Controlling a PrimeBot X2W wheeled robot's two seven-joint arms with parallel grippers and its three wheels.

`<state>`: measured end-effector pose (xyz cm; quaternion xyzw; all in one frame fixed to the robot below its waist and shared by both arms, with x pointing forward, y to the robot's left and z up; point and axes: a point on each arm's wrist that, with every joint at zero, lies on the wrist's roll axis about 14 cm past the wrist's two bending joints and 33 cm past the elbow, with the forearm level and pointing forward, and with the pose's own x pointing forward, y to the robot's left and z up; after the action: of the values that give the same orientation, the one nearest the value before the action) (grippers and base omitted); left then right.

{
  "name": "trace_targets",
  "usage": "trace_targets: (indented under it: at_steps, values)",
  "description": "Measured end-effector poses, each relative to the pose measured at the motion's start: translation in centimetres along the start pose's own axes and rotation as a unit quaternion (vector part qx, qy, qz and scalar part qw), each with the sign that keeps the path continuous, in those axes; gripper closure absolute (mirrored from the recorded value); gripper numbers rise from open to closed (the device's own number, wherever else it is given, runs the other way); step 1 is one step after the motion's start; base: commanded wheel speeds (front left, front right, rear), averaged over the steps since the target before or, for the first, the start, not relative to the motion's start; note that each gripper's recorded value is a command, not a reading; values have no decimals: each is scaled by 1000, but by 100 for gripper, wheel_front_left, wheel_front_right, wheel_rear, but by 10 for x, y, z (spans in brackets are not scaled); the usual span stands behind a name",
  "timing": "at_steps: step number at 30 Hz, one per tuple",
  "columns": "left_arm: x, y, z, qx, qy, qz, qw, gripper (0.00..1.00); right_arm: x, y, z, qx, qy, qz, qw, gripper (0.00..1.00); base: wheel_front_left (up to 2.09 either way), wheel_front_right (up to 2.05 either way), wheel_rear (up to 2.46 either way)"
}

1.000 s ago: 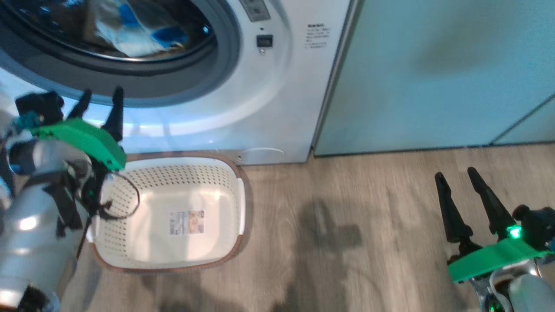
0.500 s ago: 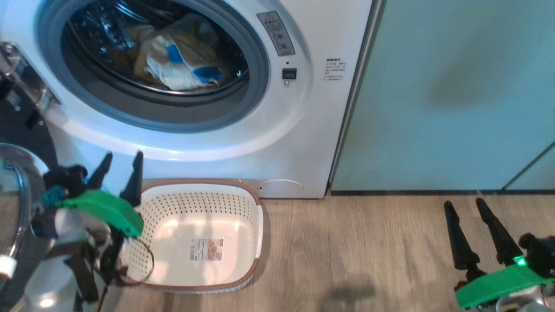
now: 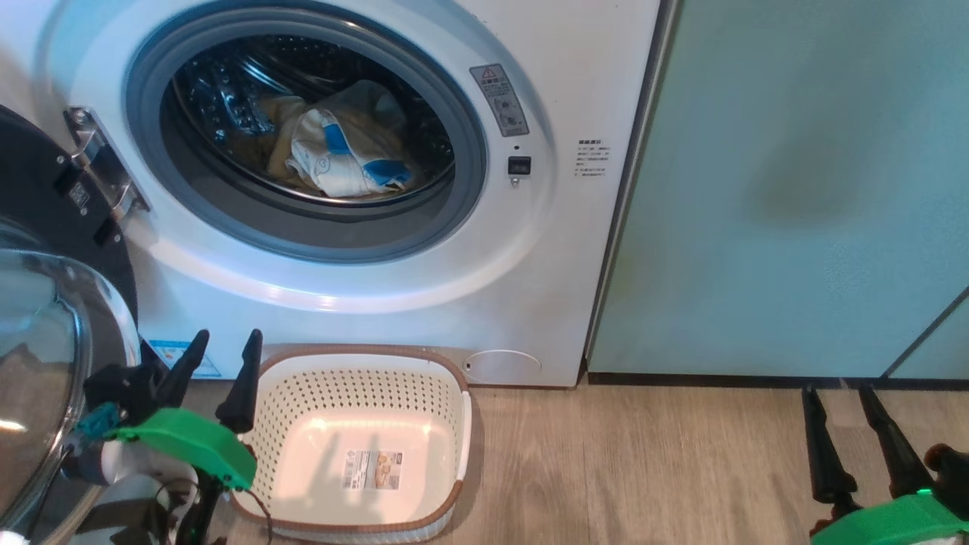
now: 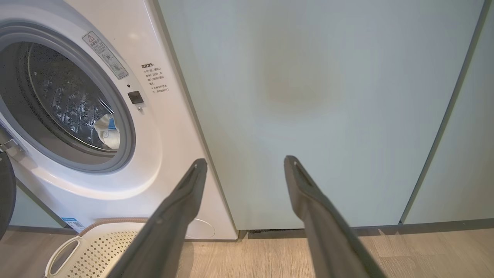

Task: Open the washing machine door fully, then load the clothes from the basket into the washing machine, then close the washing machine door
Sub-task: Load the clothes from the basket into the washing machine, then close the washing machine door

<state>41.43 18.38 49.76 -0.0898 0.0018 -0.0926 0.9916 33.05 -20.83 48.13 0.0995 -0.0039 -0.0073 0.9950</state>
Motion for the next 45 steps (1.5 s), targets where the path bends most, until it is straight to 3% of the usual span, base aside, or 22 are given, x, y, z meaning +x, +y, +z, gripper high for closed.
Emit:
trace_targets:
  at_steps: [29, 45]
  values:
    - [-7, -8, -3, -1, 1, -5, 1000, 0, -10, -11, 6, 2, -12, -22, 1000, 0, -3, 3, 0]
    - [-8, -5, 0, 1, -3, 1, 1000, 0, -10, -8, 6, 4, -12, -19, 1000, 0, -153, 153, 0]
